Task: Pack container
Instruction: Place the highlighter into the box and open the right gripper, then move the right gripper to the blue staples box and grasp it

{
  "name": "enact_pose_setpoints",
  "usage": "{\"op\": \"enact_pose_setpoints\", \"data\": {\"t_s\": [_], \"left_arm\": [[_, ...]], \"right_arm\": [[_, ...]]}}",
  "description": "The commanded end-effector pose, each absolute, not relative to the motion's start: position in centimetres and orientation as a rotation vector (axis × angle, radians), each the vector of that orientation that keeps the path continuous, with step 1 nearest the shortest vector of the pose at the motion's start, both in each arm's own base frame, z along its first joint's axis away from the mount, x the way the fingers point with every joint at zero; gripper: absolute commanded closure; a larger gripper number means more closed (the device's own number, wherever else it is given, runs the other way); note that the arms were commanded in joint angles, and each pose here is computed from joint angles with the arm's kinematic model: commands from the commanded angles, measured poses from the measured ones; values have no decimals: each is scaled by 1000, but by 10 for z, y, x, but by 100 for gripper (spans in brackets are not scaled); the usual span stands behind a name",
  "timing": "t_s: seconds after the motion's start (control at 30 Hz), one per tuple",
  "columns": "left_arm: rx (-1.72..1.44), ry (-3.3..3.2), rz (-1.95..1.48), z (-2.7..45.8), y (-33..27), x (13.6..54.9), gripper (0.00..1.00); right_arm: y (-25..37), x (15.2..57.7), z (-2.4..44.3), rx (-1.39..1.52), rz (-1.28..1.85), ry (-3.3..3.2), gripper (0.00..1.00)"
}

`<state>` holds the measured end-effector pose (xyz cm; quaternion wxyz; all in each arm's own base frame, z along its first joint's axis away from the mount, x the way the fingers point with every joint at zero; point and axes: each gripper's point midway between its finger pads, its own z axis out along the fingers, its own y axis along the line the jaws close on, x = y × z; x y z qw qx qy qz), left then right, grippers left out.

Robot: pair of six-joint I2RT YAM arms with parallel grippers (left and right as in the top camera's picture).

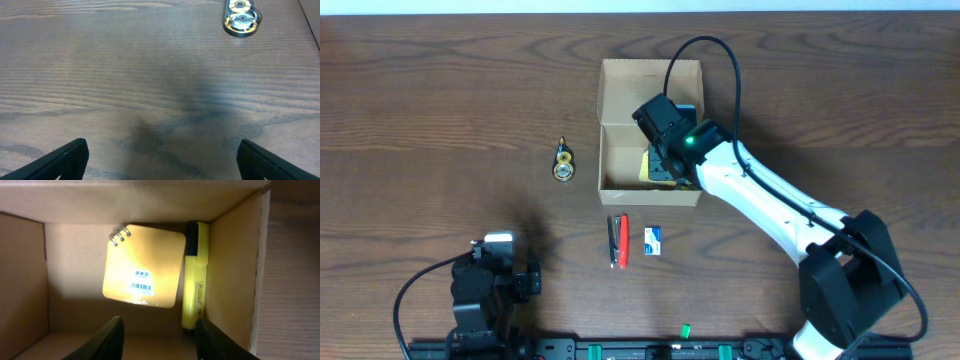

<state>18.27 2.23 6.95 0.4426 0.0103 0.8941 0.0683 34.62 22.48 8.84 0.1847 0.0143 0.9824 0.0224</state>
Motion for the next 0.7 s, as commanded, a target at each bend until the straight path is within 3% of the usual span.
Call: {"op": "enact_pose_setpoints", "data": {"t_s": [0.0, 0.2, 0.37, 0.53, 0.67], "left_arm": [[13, 2241, 181, 61, 24, 180, 5], [13, 2240, 181, 61, 24, 180, 5], [13, 2240, 181, 61, 24, 180, 5], [13, 2240, 181, 61, 24, 180, 5], [13, 2240, 181, 61, 24, 180, 4]], "right_arm": [[227, 359, 101, 23, 65, 2723, 55], [229, 361, 171, 19, 129, 2659, 54], [206, 316, 200, 71, 105, 2741, 54], [196, 257, 188, 78, 35, 2831, 56], [199, 205, 151, 127, 10, 2882, 53]]}}
